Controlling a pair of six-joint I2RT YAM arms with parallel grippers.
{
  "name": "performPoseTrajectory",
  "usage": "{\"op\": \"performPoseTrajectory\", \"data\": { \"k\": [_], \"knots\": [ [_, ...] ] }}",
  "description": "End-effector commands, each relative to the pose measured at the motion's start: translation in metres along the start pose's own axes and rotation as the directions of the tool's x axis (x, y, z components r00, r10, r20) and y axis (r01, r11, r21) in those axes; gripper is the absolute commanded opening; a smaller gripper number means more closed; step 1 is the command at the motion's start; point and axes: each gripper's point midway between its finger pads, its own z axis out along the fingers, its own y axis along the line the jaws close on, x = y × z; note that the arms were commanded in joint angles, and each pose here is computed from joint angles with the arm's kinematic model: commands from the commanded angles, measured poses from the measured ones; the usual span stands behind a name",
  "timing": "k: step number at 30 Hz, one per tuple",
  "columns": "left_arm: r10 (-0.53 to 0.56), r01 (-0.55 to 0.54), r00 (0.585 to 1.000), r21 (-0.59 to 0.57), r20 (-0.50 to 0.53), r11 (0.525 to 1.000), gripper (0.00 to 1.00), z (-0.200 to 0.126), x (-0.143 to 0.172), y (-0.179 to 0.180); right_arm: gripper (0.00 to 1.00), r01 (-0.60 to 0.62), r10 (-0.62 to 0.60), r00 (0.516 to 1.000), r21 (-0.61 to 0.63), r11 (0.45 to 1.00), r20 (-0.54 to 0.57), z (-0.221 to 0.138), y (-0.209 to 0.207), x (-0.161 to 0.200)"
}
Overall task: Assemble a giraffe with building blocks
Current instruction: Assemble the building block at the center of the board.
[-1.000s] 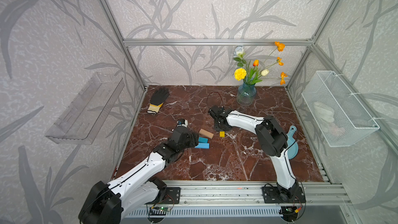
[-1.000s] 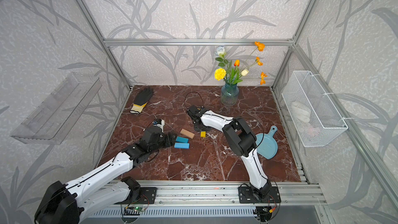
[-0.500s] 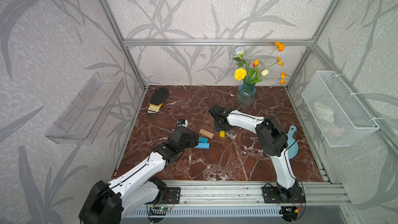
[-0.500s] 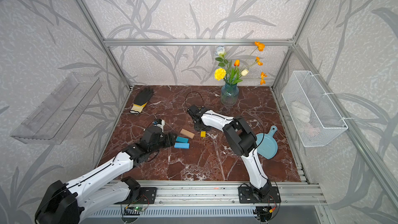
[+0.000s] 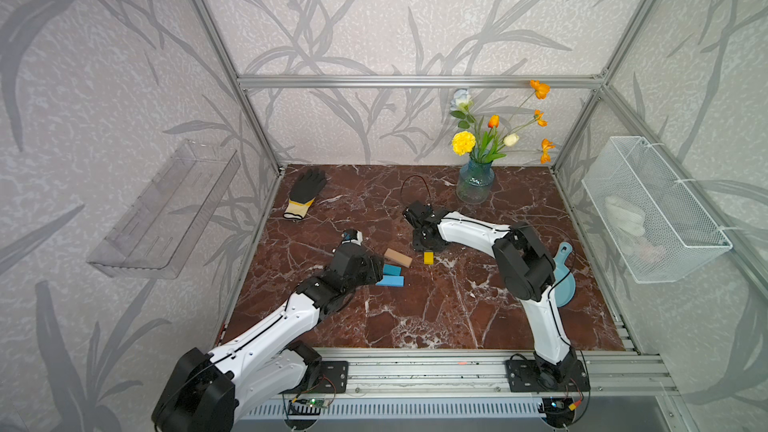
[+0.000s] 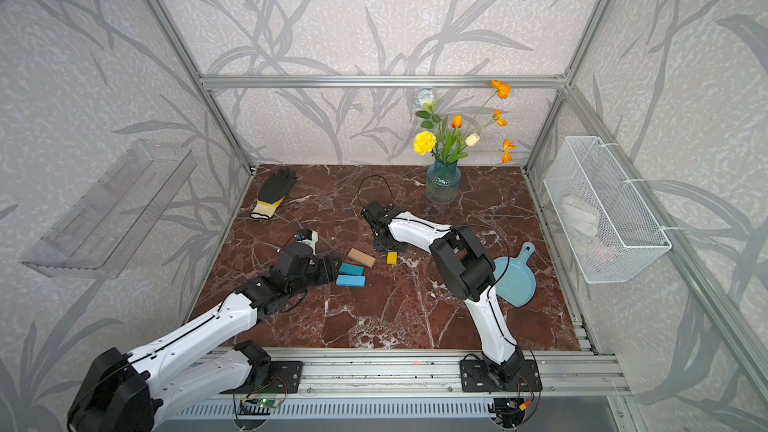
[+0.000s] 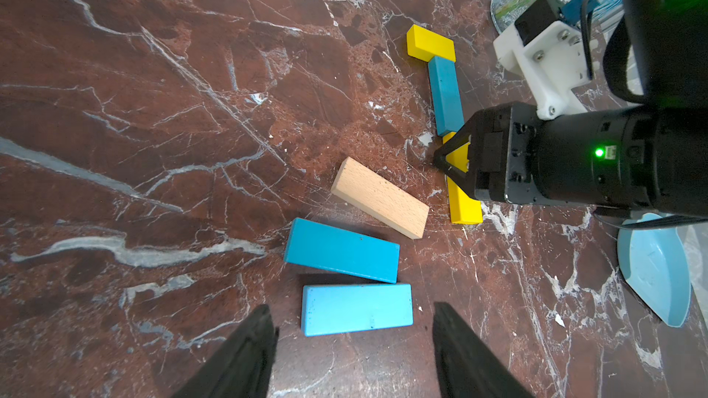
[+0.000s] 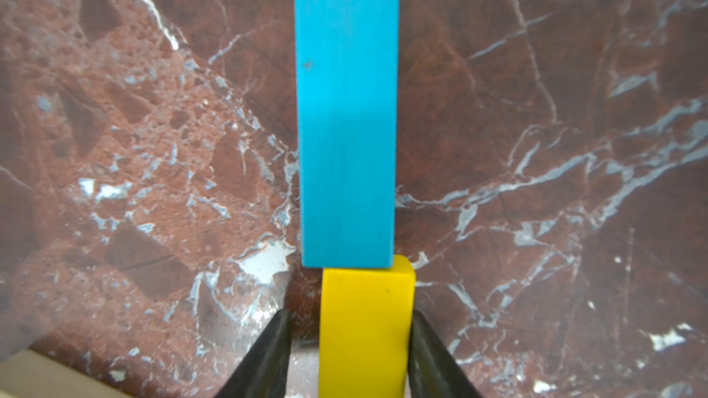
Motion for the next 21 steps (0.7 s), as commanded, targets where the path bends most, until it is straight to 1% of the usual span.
{"op": "performPoseTrajectory", "data": {
  "k": [1, 21],
  "knots": [
    [0.003, -0.003, 1.000, 0.024, 0.031, 1.000, 0.67, -0.0050, -0.0142, -0.0095, 0.49, 0.028, -0.023, 0.993, 0.045, 0.999, -0.118, 0.0300, -0.0119, 0.0326],
    [0.002, -0.003, 0.999, 0.027, 0.034, 1.000, 0.67, -0.0059, -0.0159, -0.0107, 0.49, 0.012, -0.010, 0.994, 0.015, 1.000, -0.113, 0.0284, -0.0060, 0.0309]
  ]
}}
